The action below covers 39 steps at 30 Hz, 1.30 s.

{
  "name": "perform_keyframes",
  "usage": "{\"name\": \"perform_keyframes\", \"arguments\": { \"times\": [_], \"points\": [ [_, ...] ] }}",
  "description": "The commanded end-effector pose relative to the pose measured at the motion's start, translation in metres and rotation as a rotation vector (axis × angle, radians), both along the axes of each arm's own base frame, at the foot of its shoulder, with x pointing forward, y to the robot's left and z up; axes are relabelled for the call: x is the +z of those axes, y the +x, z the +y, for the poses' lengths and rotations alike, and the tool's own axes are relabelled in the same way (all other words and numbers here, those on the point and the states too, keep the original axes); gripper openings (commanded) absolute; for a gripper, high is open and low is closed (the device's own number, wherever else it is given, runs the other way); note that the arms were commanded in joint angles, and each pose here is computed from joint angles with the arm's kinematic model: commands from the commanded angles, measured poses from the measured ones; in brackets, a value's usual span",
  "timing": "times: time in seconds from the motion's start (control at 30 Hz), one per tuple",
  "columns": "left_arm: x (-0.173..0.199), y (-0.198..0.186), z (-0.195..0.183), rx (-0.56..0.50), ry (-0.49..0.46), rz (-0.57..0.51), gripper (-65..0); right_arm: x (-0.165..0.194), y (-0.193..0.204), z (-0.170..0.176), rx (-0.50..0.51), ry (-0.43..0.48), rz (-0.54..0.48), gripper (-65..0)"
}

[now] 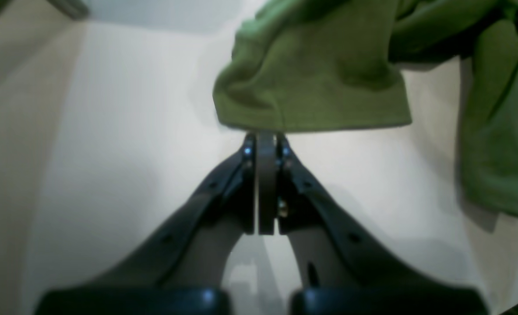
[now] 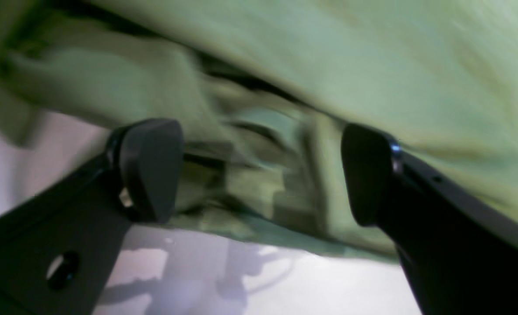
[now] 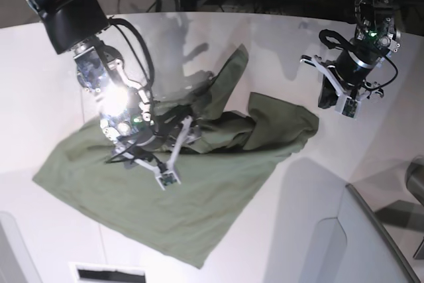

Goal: Layout the t-shirt on the table in an organized manner, then fold the t-shirt properly
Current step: 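Grasp the t-shirt edges with both grippers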

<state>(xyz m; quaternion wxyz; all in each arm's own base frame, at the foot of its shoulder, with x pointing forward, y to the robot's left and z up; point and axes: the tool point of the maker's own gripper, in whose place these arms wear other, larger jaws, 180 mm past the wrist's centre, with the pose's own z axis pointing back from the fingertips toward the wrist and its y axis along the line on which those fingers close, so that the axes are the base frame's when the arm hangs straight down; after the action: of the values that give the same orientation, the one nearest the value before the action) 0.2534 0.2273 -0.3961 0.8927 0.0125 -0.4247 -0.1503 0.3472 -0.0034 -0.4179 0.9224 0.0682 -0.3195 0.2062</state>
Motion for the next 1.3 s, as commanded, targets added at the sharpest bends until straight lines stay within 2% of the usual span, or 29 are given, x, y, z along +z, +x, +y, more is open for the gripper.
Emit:
{"name": "perform_keyframes", "arguments": {
  "times": [0.0, 0.17, 0.3, 0.37, 0.47, 0.53, 0.6, 0.73, 0.83, 1.0, 1.2, 1.27],
  "points": [
    [0.009, 0.006, 0.006, 0.006, 0.007, -0.036, -65.0, 0.010, 0.013, 0.004, -0.003, 0.011, -0.035, -13.1],
    [0.005, 0.017, 0.016, 0.022, 0.013, -0.033, -65.0, 0.003, 0.000, 0.012, 0.000, 0.026, -0.003, -13.4],
    [0.018, 0.046, -0.004, 0.005, -0.035, -0.093, -65.0, 0.015, -0.030, 0.021, 0.005, 0.084, -0.009, -14.6],
    [0.025, 0.063, -0.024, -0.029, -0.056, -0.126, -65.0, 0.011, -0.041, 0.022, 0.003, 0.085, 0.017, -21.9],
    [0.025, 0.083, -0.059, -0.076, -0.112, -0.139, -65.0, -0.002, -0.047, 0.020, -0.002, 0.074, 0.051, -41.7],
    [0.013, 0.094, -0.076, -0.091, -0.147, -0.112, -65.0, -0.011, -0.045, 0.015, -0.011, 0.055, 0.072, -53.9],
    [-0.007, 0.101, -0.079, -0.072, -0.162, -0.061, -65.0, -0.018, -0.036, -0.002, -0.077, 0.057, 0.092, -63.8],
    [-0.035, 0.109, -0.066, 0.010, -0.151, -0.010, -65.0, -0.032, -0.021, -0.025, -0.198, 0.089, 0.095, -65.0],
    [-0.050, 0.109, -0.055, 0.032, -0.156, -0.021, -65.0, -0.053, -0.023, -0.032, -0.212, 0.064, 0.135, -65.0],
    [-0.075, 0.105, -0.025, 0.074, -0.120, 0.053, -65.0, -0.086, -0.037, -0.046, -0.230, 0.025, 0.198, -65.0],
    [-0.077, 0.099, 0.011, 0.094, -0.056, 0.075, -65.0, -0.100, -0.065, -0.085, -0.243, -0.055, 0.263, -65.0],
    [-0.075, 0.098, 0.020, 0.097, -0.038, 0.074, -65.0, -0.096, -0.070, -0.102, -0.281, -0.061, 0.262, -65.0]
  ]
}}
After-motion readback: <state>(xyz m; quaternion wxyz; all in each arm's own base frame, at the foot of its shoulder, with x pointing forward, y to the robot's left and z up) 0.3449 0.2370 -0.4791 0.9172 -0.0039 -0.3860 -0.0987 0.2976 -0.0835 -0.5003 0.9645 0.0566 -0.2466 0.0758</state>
